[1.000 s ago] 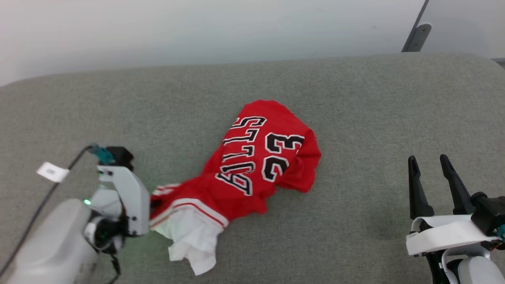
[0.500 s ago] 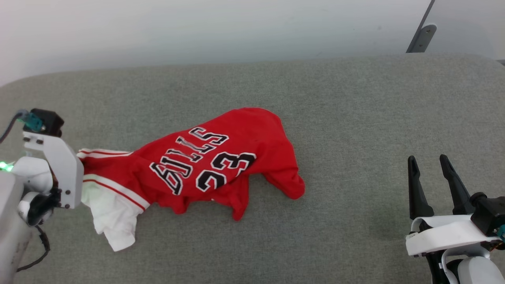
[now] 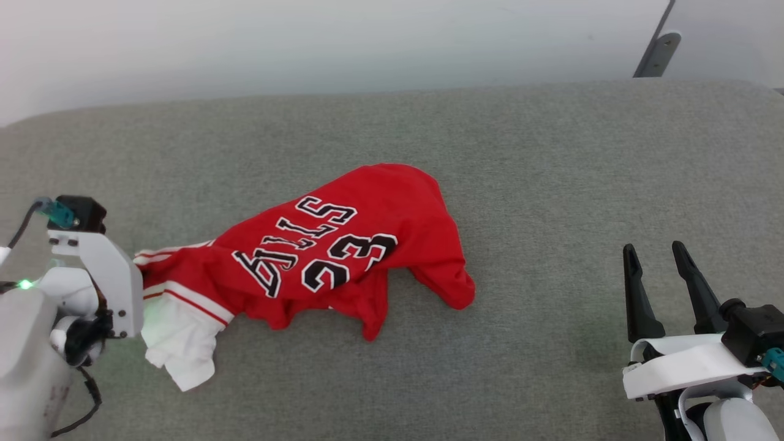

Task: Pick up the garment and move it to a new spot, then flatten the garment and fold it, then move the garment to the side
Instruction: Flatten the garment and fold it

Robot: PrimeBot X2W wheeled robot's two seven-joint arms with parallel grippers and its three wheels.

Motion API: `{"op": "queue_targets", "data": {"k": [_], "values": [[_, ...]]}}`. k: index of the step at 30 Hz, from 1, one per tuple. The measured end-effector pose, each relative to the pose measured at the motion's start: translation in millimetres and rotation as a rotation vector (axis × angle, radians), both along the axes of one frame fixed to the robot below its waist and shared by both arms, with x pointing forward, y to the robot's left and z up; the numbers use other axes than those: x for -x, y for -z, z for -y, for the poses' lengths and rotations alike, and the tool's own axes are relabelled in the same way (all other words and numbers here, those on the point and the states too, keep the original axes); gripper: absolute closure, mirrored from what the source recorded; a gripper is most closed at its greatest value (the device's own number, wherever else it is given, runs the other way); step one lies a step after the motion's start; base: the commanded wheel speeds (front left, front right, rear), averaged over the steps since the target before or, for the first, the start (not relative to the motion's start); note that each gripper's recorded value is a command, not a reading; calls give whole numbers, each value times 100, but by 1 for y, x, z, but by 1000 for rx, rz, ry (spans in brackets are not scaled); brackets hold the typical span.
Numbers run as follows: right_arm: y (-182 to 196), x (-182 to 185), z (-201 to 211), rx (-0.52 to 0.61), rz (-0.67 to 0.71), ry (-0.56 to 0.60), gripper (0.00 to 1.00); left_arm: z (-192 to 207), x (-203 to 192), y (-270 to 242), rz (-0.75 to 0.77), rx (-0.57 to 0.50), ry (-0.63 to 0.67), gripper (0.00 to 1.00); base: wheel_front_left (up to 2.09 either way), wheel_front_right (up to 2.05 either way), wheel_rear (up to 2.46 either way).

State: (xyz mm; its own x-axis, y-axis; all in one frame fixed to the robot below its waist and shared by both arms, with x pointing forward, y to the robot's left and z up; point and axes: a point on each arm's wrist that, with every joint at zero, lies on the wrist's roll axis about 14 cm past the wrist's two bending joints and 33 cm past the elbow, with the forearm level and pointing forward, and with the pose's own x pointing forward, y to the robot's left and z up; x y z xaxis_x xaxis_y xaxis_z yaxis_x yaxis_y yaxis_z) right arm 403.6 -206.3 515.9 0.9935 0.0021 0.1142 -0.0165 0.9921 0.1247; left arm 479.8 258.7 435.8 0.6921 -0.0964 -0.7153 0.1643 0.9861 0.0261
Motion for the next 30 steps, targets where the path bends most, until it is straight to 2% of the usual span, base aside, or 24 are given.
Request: {"op": "queue_targets", "data": {"k": [11,16,21,29,30], "values": [[-5,-7,-15,12,13,-55,0,-5,13,-15,10,97,-75,0,0,0,0],[-8,-8,-22,18,22,-79,0,5,34,-7,-86,167,-121,0,0,0,0],[-10,-9,-29,19,27,-101,0,7,61,11,-202,164,-159,0,0,0,0],[-6,-9,-33,24,16,-117,0,19,74,37,-255,171,-162,0,0,0,0],[-5,-10,-33,26,14,-117,0,21,74,40,-255,178,-155,40,0,0,0]]}}
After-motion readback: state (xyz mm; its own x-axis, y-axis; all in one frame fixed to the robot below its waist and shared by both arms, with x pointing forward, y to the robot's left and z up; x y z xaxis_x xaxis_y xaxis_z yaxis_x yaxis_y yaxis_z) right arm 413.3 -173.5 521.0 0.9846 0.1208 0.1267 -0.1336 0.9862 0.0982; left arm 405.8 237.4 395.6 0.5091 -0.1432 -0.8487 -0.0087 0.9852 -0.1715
